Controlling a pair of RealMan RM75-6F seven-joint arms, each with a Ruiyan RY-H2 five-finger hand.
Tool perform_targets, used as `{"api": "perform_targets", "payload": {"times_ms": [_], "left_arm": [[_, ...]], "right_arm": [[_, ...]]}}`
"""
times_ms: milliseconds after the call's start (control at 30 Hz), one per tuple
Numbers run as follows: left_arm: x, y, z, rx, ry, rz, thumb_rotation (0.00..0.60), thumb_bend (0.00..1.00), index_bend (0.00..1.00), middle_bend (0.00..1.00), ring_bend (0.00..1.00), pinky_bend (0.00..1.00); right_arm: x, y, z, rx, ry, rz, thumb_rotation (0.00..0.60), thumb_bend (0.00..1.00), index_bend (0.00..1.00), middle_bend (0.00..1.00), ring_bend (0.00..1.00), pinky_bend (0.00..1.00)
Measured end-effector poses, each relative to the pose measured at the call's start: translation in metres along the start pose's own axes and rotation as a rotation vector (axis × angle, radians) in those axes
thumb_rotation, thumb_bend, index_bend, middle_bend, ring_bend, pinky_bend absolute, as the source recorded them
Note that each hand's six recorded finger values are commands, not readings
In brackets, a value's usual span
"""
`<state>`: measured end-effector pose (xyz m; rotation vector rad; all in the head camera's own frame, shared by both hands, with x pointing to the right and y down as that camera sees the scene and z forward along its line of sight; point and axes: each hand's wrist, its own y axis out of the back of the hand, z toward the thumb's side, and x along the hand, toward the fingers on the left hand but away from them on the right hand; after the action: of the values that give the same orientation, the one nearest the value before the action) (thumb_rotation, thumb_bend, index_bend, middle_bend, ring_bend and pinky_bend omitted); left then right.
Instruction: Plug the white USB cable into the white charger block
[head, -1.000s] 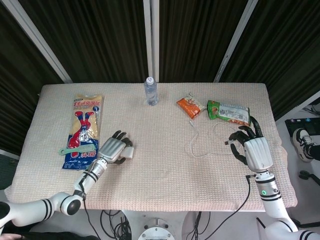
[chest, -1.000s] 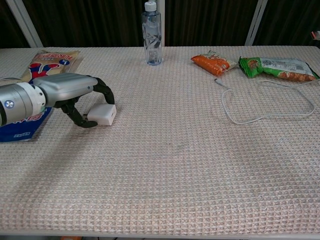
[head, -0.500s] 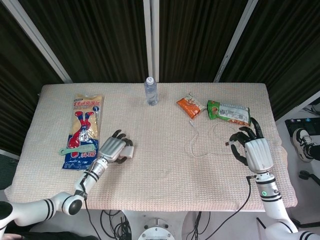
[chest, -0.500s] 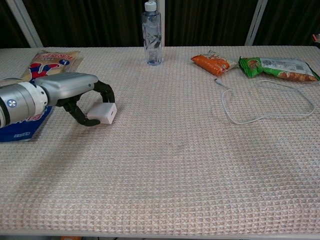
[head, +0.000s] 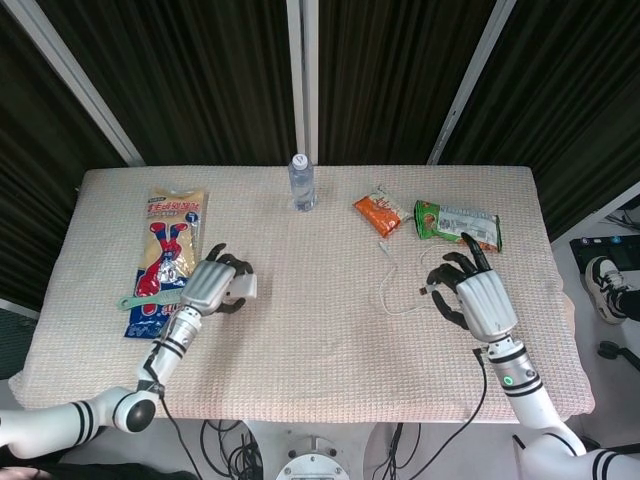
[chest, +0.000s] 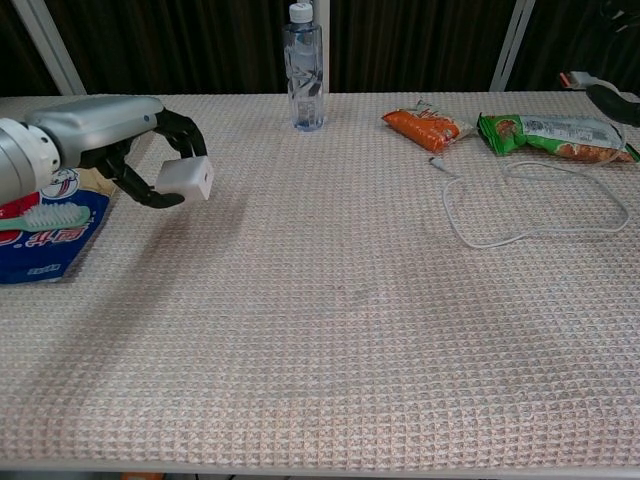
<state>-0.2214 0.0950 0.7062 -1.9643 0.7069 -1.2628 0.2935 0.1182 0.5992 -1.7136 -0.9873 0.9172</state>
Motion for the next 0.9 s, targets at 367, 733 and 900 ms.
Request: {"api": "perform_targets", "payload": {"times_ms": [367, 733, 900], "left_arm": [[-0.002, 0.038, 0.007, -0.038, 0.061, 0.042, 0.599, 0.31, 0.43, 0.46, 0.25, 0.09], [0.005, 0.068, 0.037, -0.036, 0.084, 0.078, 0.581, 0.30, 0.45, 0.50, 0.29, 0.13], [0.009, 0.074, 0.048, -0.028, 0.096, 0.081, 0.560, 0.28, 0.45, 0.50, 0.30, 0.13]], "right_arm": [[-0.071, -0.024, 0.060, 0.035, 0.112, 0.145, 0.600, 0.40, 0.63, 0.51, 0.29, 0.00], [-0.135, -0.047, 0.101, 0.018, 0.058, 0.224, 0.600, 0.40, 0.63, 0.52, 0.29, 0.00], [-0.153, -0.060, 0.121, 0.000, 0.021, 0.253, 0.600, 0.40, 0.63, 0.52, 0.30, 0.00]]}}
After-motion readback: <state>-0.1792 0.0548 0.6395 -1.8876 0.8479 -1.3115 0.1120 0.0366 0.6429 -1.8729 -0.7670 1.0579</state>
